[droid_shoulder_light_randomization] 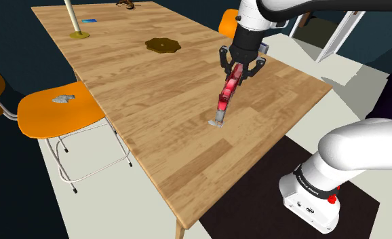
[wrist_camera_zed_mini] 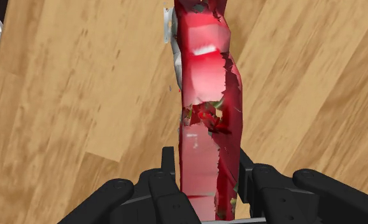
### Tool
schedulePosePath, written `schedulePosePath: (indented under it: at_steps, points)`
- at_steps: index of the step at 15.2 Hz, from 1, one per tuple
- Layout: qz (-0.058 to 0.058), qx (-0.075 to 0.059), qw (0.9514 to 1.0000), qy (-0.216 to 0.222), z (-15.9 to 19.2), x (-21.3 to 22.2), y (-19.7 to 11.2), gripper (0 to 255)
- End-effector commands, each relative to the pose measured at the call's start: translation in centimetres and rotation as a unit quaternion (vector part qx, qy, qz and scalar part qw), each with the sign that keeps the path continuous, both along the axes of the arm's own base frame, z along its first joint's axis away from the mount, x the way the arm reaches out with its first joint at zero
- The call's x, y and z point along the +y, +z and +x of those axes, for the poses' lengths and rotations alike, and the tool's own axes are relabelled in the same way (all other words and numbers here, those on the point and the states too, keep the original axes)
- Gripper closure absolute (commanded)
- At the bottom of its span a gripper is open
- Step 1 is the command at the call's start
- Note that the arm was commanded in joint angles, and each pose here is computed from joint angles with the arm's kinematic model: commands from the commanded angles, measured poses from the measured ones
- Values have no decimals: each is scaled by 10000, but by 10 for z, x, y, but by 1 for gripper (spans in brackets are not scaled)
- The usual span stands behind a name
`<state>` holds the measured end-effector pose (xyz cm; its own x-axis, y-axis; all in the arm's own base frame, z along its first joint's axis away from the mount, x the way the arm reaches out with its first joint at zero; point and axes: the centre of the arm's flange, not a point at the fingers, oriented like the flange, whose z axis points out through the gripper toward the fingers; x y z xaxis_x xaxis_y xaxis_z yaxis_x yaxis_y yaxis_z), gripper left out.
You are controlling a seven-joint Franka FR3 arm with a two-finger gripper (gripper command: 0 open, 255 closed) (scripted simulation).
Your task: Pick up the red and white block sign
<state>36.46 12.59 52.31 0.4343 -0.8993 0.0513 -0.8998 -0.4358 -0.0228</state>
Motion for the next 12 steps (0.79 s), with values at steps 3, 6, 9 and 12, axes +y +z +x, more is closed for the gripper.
schedulePosePath:
  at_steps: [3,6,9,12]
  points:
    - [0,6,10000,1,0,0,15,255]
    - [0,6,10000,1,0,0,31,255]
    - [0,6,10000,1,0,0,47,255]
    - [0,6,10000,1,0,0,63,255]
